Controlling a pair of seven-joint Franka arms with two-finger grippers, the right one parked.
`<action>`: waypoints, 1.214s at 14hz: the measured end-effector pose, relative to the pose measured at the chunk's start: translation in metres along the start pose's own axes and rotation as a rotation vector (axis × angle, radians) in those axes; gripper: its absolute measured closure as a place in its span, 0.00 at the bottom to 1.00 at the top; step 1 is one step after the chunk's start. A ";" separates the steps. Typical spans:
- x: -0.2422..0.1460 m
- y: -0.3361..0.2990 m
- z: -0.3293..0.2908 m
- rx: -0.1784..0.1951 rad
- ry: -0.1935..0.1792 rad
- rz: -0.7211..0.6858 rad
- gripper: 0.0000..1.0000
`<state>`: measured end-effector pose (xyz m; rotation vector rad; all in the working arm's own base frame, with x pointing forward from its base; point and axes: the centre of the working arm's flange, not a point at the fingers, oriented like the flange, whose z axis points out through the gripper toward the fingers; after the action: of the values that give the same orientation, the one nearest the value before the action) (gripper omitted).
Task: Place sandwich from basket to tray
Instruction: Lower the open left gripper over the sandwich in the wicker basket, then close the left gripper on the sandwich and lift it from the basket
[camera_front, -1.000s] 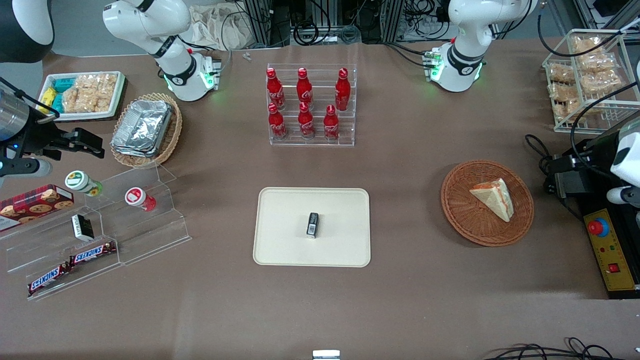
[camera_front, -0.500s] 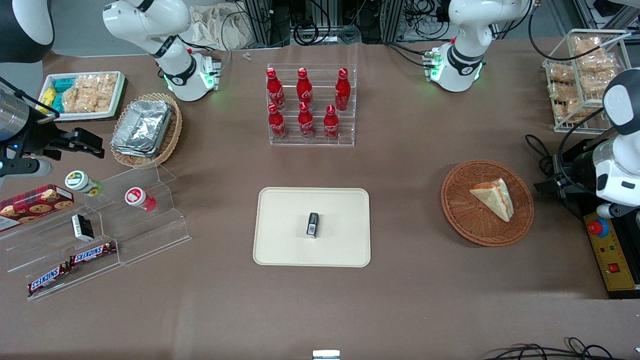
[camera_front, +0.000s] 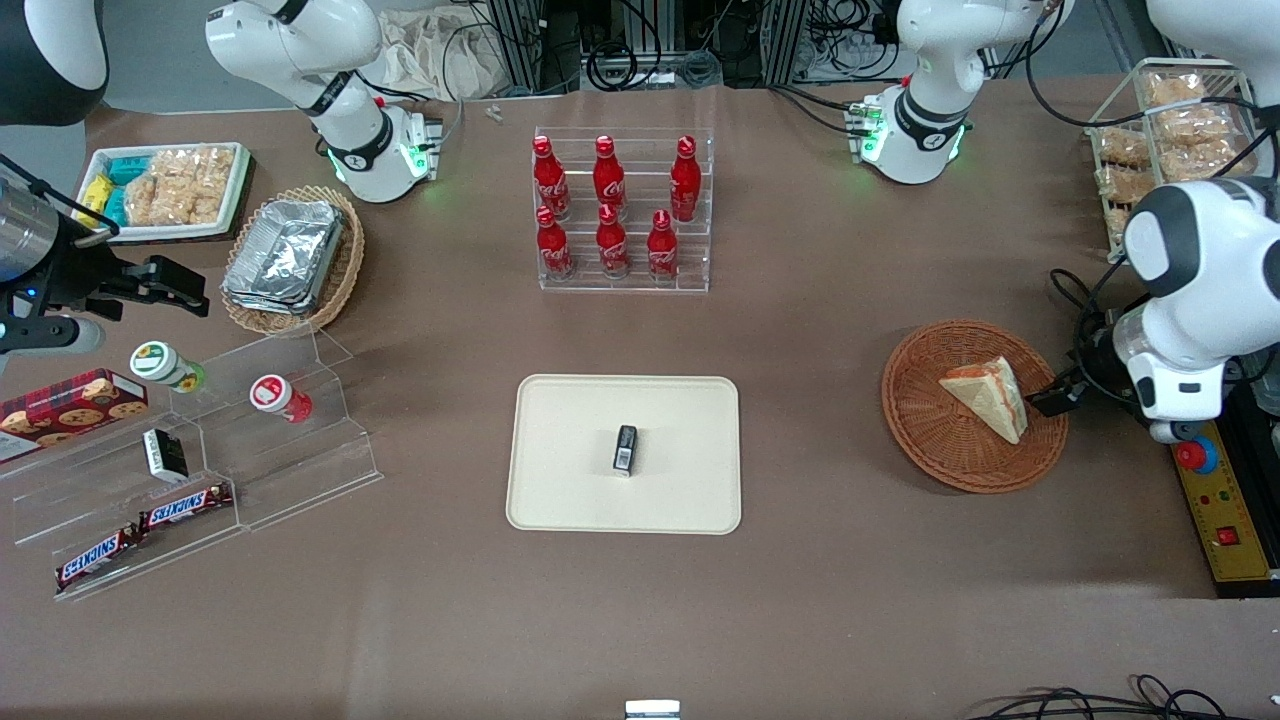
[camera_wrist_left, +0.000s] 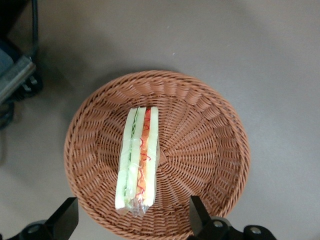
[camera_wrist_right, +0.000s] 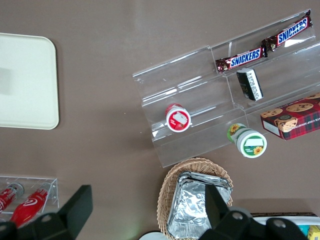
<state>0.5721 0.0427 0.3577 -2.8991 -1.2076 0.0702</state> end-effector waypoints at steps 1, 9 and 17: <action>-0.001 0.002 0.010 -0.001 0.000 -0.012 0.00; -0.014 -0.007 0.085 0.001 -0.012 -0.047 0.00; -0.017 -0.011 0.127 0.009 -0.028 -0.068 0.29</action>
<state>0.5475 0.0361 0.2316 -2.8558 -1.3057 0.1154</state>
